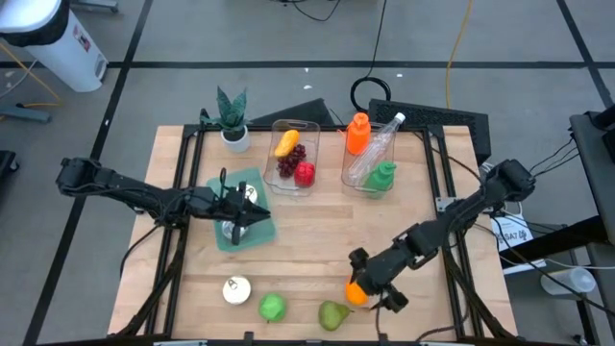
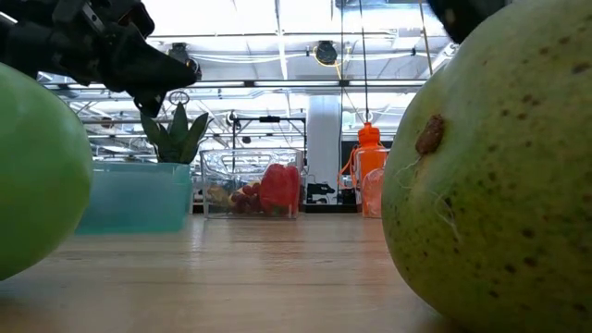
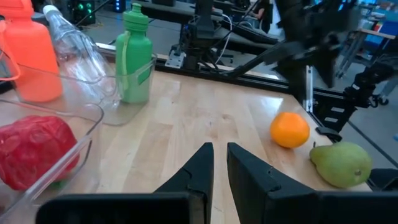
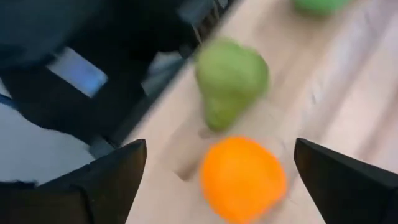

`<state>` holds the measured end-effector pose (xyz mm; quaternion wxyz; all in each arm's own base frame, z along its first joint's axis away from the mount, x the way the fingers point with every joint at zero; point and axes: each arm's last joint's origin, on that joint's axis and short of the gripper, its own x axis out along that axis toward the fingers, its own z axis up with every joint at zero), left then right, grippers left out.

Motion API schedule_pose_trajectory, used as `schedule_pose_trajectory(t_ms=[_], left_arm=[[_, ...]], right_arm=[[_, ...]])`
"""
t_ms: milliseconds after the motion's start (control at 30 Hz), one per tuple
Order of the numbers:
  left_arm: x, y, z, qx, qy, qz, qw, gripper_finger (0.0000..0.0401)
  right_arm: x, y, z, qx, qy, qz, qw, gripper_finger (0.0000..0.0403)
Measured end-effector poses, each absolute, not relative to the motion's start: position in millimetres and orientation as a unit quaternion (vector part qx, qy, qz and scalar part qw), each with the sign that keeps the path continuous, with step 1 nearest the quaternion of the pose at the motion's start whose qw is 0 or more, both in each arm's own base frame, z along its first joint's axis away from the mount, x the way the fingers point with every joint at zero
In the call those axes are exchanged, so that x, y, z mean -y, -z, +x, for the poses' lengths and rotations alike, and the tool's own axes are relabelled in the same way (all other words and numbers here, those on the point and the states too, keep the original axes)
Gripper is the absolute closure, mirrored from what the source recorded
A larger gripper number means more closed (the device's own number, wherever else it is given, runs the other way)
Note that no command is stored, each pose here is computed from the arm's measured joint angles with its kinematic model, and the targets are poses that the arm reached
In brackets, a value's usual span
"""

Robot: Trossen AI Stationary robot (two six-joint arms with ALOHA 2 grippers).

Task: Pick & Place Food Item
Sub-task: Put the orange into the left transparent bin

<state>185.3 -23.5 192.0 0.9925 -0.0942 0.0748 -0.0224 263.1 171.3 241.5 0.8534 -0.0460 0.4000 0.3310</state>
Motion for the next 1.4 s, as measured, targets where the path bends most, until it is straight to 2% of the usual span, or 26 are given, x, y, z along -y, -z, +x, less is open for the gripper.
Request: schedule_pose_trajectory(t_ms=[167,467,700,1100,1400], left_arm=[[26.3,-192.1,185.0,-0.075,0.030,-0.094,0.992,0.0350],[32.6,-192.1,184.0,-0.077,0.047,-0.093,0.992,0.0350],[34.6,-192.1,183.7,-0.078,0.052,-0.092,0.991,0.0350],[34.5,-192.1,183.7,-0.077,0.049,-0.091,0.992,0.0350],[33.5,-192.1,183.8,-0.076,0.034,-0.091,0.992,0.0350]], right_arm=[[-172.2,-224.7,264.8,-0.432,-0.275,-0.094,0.854,0.0005],[-178.7,-222.7,264.6,-0.414,-0.272,-0.086,0.864,0.0004],[-173.8,-191.8,254.3,-0.401,-0.244,-0.126,0.874,0.0004],[-167.0,-160.8,241.6,-0.377,-0.249,-0.127,0.883,0.0004],[-171.6,-139.0,247.6,-0.332,-0.269,-0.190,0.884,0.0005]])
